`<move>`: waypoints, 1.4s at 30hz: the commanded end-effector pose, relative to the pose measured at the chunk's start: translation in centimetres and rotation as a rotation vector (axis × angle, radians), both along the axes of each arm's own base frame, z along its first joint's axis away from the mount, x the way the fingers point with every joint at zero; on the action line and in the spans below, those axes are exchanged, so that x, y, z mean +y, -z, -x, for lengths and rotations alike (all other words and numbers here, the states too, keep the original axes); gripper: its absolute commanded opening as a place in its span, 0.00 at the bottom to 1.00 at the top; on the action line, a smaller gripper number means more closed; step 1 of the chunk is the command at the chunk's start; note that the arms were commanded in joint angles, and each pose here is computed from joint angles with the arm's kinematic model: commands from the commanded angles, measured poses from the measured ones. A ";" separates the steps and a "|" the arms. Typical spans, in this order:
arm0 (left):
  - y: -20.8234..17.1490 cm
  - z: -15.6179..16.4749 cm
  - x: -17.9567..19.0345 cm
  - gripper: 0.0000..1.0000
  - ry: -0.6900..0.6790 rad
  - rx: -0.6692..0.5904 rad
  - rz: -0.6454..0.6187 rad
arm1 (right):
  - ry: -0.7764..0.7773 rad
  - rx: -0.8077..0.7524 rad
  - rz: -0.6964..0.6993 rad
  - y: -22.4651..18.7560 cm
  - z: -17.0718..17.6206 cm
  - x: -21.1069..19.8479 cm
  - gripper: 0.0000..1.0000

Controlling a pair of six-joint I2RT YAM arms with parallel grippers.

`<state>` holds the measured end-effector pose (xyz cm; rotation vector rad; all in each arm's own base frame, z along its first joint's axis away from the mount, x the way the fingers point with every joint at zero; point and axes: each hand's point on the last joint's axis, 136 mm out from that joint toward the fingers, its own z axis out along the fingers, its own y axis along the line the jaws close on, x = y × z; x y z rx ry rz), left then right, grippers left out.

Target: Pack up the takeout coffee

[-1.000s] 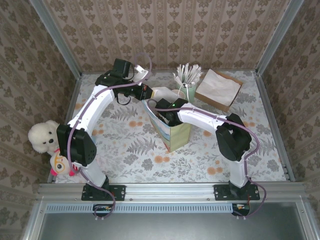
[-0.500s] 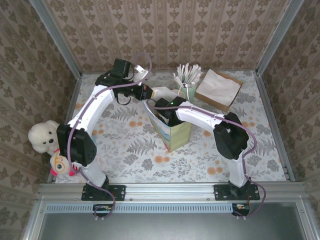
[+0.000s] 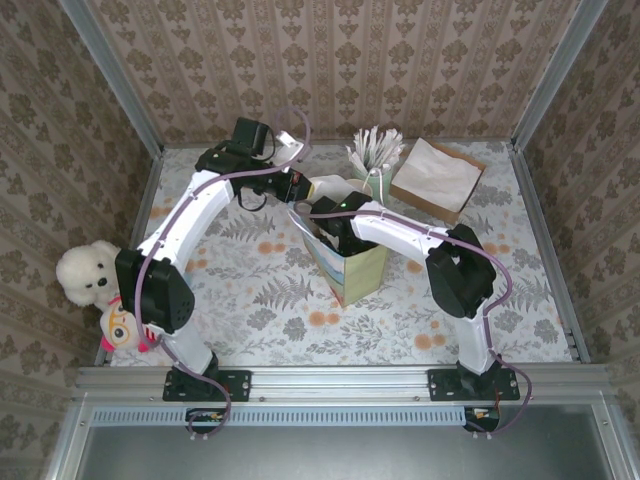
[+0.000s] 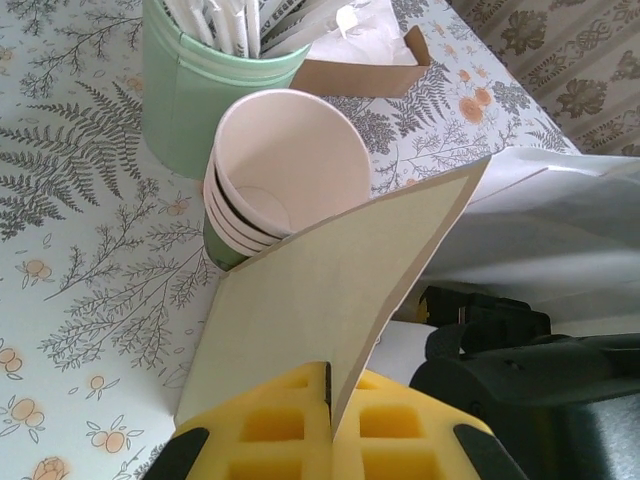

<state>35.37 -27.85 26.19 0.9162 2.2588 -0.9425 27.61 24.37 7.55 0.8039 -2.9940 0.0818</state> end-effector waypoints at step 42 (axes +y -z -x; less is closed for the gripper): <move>0.1 -0.1 0.4 0.00 -0.057 0.010 -0.047 | -0.031 -0.629 -0.484 -15.1 -5.8 3.9 1.00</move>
